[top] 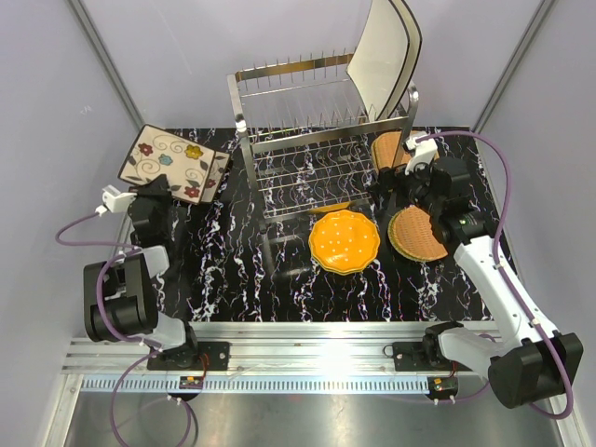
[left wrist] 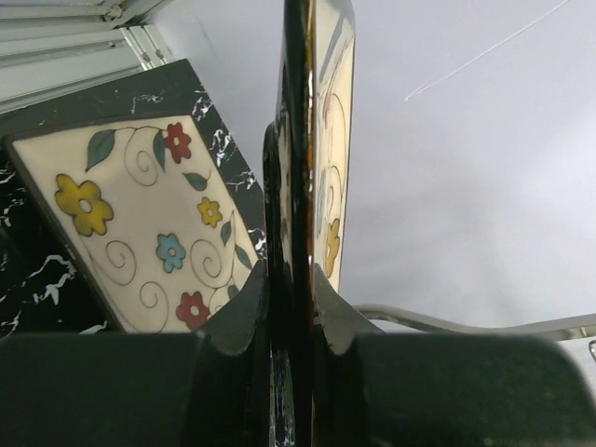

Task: Unload the plates from the dish rack
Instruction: Place the plate on the table

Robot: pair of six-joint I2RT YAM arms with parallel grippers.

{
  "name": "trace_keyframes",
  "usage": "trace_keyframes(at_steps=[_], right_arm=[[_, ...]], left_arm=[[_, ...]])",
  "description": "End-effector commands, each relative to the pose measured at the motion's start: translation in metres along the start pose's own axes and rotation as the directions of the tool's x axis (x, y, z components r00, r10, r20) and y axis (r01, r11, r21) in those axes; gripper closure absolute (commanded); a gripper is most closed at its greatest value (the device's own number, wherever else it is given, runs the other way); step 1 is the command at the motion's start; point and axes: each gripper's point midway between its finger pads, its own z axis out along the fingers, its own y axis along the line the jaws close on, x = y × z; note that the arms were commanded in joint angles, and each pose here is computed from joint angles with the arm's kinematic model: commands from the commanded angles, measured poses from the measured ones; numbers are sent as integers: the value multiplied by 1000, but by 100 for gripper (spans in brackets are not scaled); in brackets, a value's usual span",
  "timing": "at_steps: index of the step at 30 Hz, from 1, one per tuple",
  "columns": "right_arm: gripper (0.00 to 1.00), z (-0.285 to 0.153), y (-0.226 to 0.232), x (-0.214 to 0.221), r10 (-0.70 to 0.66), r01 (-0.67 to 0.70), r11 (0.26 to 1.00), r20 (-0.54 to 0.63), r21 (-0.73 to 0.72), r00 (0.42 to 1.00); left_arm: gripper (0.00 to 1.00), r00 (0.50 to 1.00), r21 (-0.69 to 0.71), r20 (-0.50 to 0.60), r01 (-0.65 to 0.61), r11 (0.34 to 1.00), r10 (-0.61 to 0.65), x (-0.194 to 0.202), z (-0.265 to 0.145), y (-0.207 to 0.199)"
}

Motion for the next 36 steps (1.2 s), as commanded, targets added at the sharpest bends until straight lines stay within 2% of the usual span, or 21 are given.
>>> trace_keyframes(at_steps=[1, 14, 25, 36], right_arm=[[0, -4, -3, -10, -9, 8, 1000, 36, 16, 999], [0, -7, -7, -16, -33, 31, 999, 42, 34, 999], [0, -1, -13, -15, -34, 33, 998, 24, 48, 999], [0, 5, -17, -16, -28, 28, 998, 13, 49, 1000]], left_arm=[[100, 966, 339, 232, 33, 940, -117, -71, -15, -102], [100, 981, 278, 119, 117, 953, -155, -29, 53, -67], [100, 991, 212, 24, 123, 969, -132, 6, 99, -41], [100, 988, 175, -41, 153, 973, -148, 31, 118, -24]])
